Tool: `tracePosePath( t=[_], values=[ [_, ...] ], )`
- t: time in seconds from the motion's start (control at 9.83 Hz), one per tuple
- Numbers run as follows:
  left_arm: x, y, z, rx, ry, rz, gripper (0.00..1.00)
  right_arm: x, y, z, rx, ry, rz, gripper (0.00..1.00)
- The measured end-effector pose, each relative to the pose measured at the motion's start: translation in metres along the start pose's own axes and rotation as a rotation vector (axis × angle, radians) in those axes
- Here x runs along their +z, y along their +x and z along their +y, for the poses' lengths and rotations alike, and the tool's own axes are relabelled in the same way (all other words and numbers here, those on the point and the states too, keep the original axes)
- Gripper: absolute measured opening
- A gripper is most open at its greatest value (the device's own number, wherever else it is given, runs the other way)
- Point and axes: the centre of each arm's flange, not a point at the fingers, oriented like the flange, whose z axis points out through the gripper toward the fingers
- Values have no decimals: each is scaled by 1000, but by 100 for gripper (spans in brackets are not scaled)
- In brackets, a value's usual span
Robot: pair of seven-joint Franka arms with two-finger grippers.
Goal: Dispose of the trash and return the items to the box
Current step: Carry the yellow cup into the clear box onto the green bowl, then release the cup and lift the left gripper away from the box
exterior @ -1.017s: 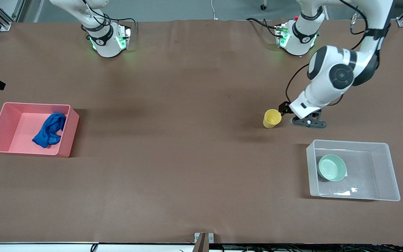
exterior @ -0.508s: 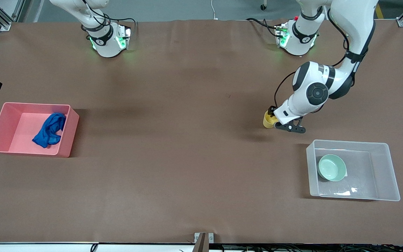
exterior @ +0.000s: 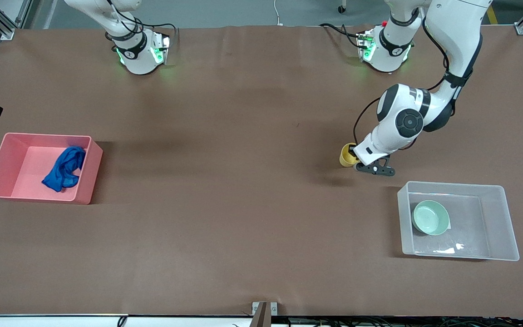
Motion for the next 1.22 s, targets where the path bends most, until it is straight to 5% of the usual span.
tracePosePath(
  t=[0.31,0.71,1.22],
  values=[
    [-59,3,-17,-19,29,12,3,0,0,0,0,0,-1,100],
    [-191,49,-142,-131,58,189,3,0,0,0,1,2,-1,100],
    [-146,132,-258,-95,100,189,3,1,0,-1,-1,5,0,100]
  ],
)
